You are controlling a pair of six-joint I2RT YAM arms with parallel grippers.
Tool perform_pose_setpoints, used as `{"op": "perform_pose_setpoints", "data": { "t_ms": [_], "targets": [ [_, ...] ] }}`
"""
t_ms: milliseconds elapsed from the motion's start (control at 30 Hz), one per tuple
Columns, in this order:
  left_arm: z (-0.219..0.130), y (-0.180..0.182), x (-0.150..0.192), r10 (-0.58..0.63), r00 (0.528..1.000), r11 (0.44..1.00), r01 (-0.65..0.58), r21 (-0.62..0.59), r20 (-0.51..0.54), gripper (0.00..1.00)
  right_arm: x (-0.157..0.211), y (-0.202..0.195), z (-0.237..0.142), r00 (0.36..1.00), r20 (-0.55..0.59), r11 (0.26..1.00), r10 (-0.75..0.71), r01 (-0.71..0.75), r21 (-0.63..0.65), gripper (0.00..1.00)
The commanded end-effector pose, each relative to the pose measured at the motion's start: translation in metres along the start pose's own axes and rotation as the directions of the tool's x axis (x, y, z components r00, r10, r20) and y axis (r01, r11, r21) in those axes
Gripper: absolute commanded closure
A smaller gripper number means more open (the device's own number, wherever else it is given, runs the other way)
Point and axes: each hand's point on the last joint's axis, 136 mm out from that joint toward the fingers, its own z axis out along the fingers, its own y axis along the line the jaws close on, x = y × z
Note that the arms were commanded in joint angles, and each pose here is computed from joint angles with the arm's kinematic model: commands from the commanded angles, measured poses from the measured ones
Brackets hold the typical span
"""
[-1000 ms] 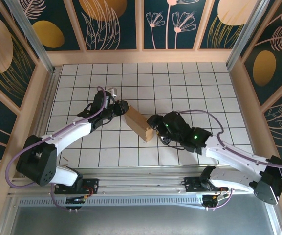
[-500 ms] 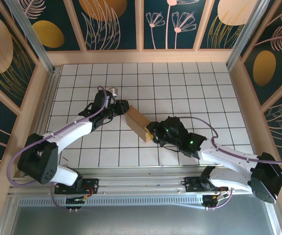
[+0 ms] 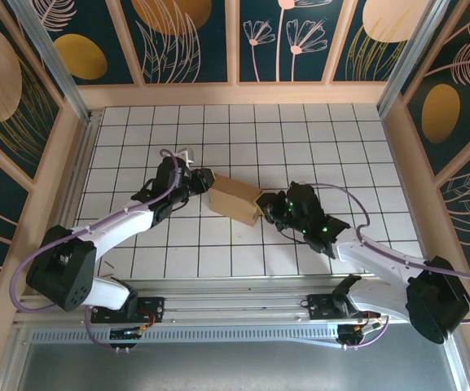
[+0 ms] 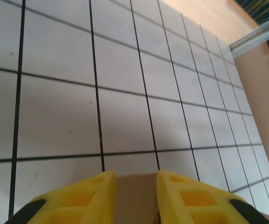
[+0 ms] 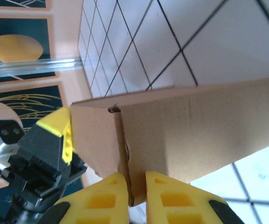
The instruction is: Fold the paper box
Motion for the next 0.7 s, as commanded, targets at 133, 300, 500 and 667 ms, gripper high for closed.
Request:
{"op": "perform_pose_setpoints", "data": {
  "t_ms": [133, 300, 500, 667],
  "targets": [
    [-0.007, 0.058, 0.097, 0.166, 0.983, 0.985, -0.169, -0.040, -0.077, 0.56, -0.036, -0.102, 0.001, 0.953, 0.018, 0.834, -0.303, 0.256, 0.488, 0.83],
    [-0.015, 0.020, 0.077, 0.249, 0.967, 0.967, -0.245, 0.070, -0.048, 0.51, -0.041, -0.080, 0.007, 0.927, -0.042, 0.822, -0.373, 0.351, 0.448, 0.79],
    [-0.037, -0.011, 0.028, 0.189, 0.982, 0.982, -0.189, 0.013, 0.016, 0.41, -0.052, -0.023, 0.005, 0.878, -0.048, 0.811, -0.475, 0.459, 0.362, 0.59],
    [-0.053, -0.017, 0.016, -0.029, 0.999, 0.999, 0.030, -0.019, 0.014, 0.35, -0.066, 0.005, 0.002, 0.851, -0.047, 0.802, -0.523, 0.510, 0.310, 0.43]
  ]
}}
